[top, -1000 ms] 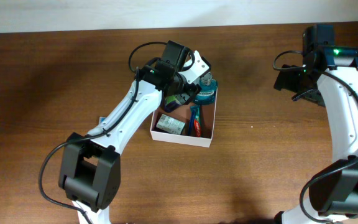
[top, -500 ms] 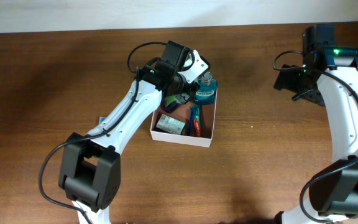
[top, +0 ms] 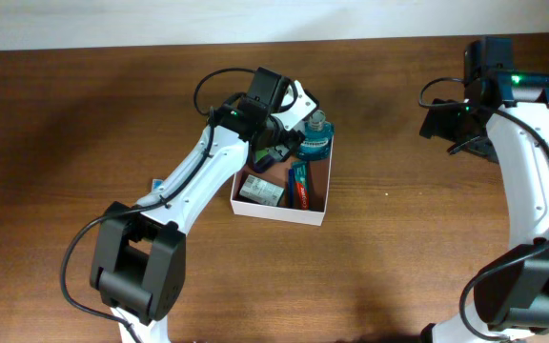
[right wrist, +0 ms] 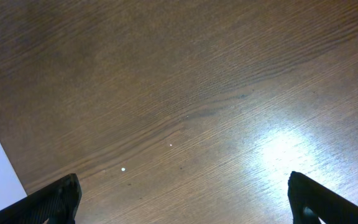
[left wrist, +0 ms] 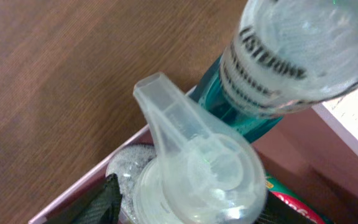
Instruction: Pack container
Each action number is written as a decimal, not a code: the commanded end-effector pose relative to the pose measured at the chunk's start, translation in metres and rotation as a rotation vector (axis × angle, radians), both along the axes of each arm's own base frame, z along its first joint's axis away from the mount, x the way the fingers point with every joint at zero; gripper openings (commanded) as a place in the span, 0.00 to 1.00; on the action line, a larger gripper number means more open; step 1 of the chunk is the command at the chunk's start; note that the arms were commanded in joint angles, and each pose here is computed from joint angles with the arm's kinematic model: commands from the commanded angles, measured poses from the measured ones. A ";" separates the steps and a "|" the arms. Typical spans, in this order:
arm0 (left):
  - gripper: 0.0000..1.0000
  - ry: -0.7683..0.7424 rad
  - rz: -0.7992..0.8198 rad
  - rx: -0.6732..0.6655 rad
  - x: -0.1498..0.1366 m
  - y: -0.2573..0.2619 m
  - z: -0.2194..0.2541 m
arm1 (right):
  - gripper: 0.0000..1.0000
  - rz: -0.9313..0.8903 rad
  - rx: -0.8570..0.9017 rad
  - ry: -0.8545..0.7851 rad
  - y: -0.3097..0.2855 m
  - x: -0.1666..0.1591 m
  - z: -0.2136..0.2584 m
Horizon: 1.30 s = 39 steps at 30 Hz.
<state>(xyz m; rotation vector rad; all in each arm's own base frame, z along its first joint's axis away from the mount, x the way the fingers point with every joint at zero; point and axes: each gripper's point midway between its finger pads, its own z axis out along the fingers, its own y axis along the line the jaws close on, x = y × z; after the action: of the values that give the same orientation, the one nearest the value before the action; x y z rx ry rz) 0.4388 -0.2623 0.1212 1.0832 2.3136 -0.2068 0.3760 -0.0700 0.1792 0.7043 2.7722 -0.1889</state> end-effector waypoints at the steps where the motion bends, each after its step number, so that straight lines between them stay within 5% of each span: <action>1: 0.57 -0.005 0.010 0.015 0.005 0.008 -0.005 | 0.99 -0.004 -0.004 -0.021 -0.001 0.002 0.007; 10: 0.32 -0.032 0.028 0.013 0.013 0.012 -0.001 | 0.99 -0.004 -0.004 -0.021 -0.001 0.002 0.007; 14: 0.31 -0.048 0.066 0.053 0.019 0.024 -0.002 | 0.99 -0.004 -0.004 -0.021 -0.001 0.002 0.007; 19: 0.33 -0.048 0.084 0.053 0.023 0.032 -0.002 | 0.99 -0.004 -0.004 -0.021 -0.001 0.002 0.007; 24: 0.46 -0.049 0.085 0.053 0.023 0.033 -0.002 | 0.99 -0.004 -0.004 -0.021 -0.001 0.002 0.007; 39: 0.45 -0.044 0.115 -0.003 0.032 0.024 -0.010 | 0.99 -0.004 -0.004 -0.021 -0.001 0.002 0.007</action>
<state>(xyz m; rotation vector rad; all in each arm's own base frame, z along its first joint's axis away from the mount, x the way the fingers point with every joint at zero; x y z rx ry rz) 0.4677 -0.2462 0.1228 0.9761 2.2886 -0.1517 0.3760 -0.0700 0.1792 0.7043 2.7722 -0.1889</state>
